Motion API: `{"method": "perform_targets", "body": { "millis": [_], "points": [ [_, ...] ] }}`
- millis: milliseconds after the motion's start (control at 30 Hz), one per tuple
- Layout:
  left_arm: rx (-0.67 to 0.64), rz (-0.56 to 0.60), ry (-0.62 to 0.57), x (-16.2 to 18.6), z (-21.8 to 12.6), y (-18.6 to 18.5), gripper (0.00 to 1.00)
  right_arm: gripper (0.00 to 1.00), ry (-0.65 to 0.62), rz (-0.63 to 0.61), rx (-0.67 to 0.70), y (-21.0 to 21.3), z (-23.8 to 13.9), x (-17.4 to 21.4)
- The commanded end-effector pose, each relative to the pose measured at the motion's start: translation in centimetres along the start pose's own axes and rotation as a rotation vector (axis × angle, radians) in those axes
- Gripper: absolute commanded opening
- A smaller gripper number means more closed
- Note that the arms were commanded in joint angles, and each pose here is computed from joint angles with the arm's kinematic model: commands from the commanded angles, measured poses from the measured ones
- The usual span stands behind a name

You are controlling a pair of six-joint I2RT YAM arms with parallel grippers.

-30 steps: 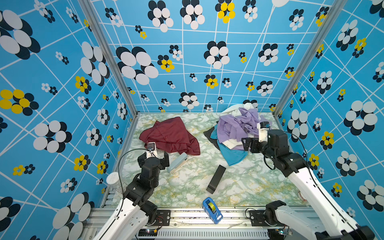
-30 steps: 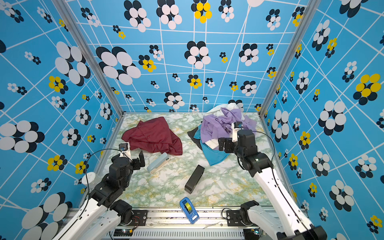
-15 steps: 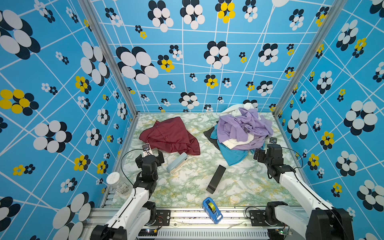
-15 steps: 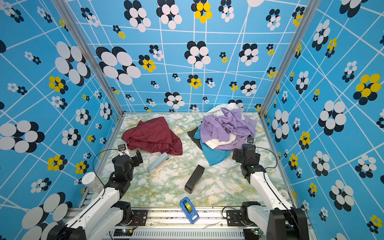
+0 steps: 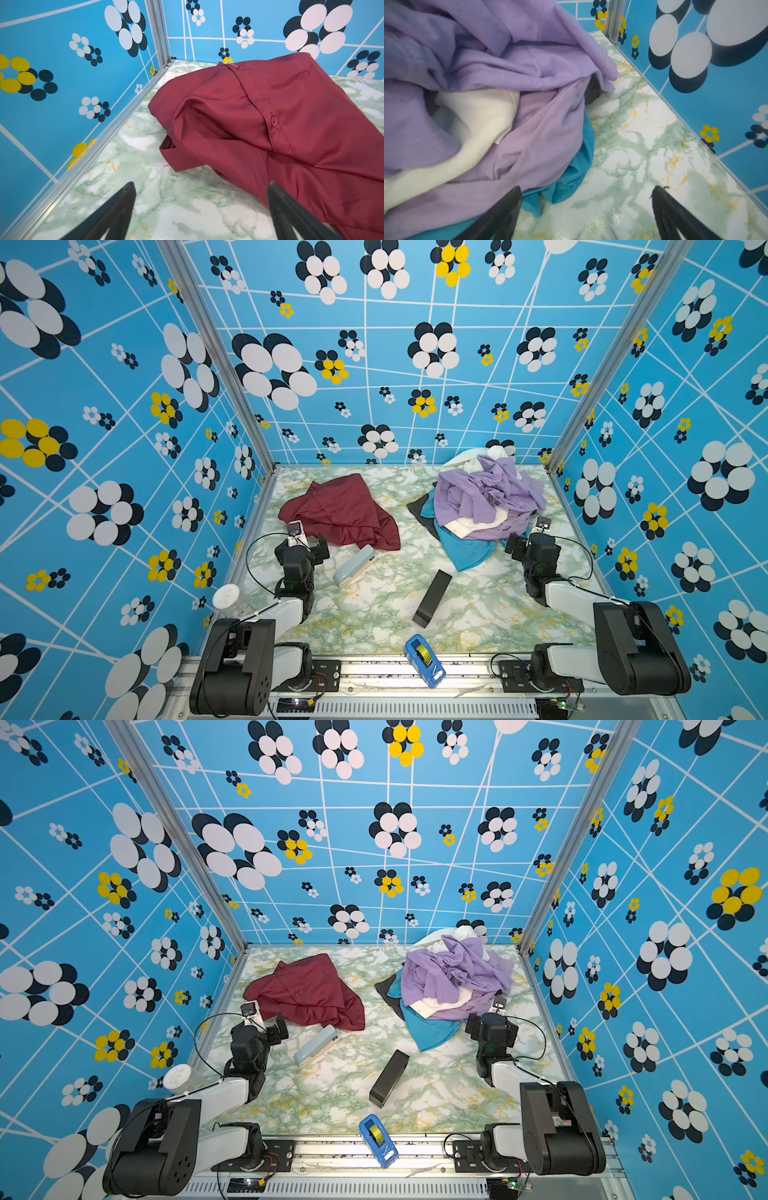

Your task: Pick out a specific cloth from the pile

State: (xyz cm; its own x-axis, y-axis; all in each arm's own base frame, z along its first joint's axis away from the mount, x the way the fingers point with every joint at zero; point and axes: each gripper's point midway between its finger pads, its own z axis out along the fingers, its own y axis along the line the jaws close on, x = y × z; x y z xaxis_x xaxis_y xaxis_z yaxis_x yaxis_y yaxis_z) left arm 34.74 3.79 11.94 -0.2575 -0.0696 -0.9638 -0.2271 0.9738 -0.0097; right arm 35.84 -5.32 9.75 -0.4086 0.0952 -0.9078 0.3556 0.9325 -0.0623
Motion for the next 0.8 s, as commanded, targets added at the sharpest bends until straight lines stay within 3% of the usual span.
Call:
{"method": "perform_targets", "body": {
  "millis": [0, 267, 433, 567, 767],
  "points": [
    [0.099, -0.041, -0.063, -1.2, 0.5, -1.1, 0.99, 0.99, -0.086, 0.027, -0.032, 0.5, 0.7, -2.7],
    [0.227, -0.026, -0.077, 0.7, 2.3, -3.2, 0.99, 0.99, -0.126, 0.011, -0.171, 3.0, 2.1, -1.0],
    [0.261, -0.012, -0.018, 1.0, 3.1, -3.9, 0.99, 0.99, -0.081, -0.038, -0.238, 4.3, 2.2, -0.8],
    [0.26, 0.016, 0.058, 1.3, 4.3, -4.6, 0.99, 0.99, -0.078, -0.041, -0.24, 4.4, 2.2, -0.8],
    [0.236, 0.058, 0.067, 1.3, 4.5, -5.2, 0.99, 0.99, -0.078, -0.041, -0.24, 4.4, 2.2, -0.8]
  ]
}}
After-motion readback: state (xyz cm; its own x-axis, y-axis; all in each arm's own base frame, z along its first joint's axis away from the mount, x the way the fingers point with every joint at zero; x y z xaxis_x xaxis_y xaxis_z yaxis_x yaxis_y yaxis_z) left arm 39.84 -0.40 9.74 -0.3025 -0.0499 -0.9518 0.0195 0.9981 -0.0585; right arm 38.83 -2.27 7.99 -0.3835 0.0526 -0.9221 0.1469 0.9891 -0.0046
